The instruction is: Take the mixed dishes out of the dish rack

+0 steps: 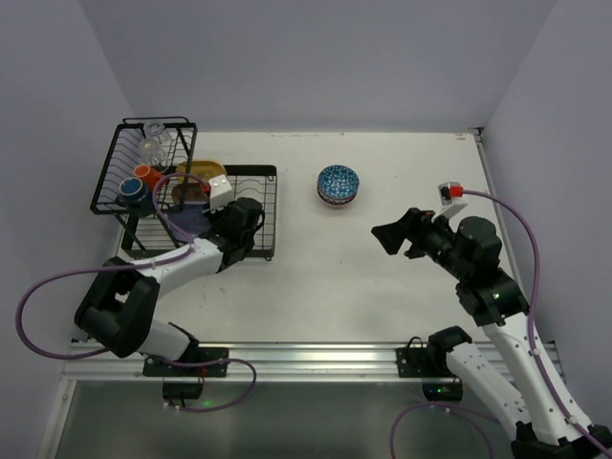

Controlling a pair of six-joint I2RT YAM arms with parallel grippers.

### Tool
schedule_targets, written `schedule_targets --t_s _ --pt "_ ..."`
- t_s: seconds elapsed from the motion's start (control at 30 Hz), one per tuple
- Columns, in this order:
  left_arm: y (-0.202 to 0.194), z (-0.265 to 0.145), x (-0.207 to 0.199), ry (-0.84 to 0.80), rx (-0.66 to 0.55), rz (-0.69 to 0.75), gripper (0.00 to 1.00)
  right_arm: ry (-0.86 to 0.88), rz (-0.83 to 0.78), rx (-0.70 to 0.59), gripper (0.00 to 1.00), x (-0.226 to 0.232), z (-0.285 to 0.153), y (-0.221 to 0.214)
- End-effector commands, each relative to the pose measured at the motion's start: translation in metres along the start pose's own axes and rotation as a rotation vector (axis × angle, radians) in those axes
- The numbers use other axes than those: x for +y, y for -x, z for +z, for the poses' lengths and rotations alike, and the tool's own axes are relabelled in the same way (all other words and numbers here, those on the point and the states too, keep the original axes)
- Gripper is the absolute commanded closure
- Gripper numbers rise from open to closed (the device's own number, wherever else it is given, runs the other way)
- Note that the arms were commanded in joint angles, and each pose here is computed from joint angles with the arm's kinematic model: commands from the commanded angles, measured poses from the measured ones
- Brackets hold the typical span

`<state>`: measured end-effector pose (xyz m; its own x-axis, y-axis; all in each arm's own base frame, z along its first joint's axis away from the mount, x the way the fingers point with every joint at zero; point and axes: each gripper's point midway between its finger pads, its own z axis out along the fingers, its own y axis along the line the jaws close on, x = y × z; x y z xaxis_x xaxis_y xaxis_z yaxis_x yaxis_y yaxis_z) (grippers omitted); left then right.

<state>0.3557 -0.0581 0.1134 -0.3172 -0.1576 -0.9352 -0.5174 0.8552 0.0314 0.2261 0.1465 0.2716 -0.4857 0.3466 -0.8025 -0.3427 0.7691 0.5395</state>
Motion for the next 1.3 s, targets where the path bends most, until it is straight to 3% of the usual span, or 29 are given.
schedule_targets --t_s 0.0,0.3,0.57,1.1,1.27 --pt "0.028 0.001 0.004 0.021 -0.095 -0.123 0.73 0.026 -0.016 0.012 0.18 0.003 -0.002 -0.003" --pt "0.028 0.002 0.009 0.024 -0.116 -0.155 1.00 0.042 -0.024 0.019 0.18 0.005 -0.007 -0.008" --pt "0.038 0.000 0.010 0.023 -0.143 -0.158 1.00 0.057 -0.033 0.017 0.18 0.008 -0.008 -0.008" --pt "0.098 -0.020 -0.003 -0.166 -0.372 -0.270 1.00 0.063 -0.028 0.002 0.18 0.009 -0.013 -0.007" --pt "0.100 -0.021 -0.005 -0.183 -0.378 -0.260 1.00 0.071 -0.029 0.003 0.18 0.010 -0.014 -0.008"
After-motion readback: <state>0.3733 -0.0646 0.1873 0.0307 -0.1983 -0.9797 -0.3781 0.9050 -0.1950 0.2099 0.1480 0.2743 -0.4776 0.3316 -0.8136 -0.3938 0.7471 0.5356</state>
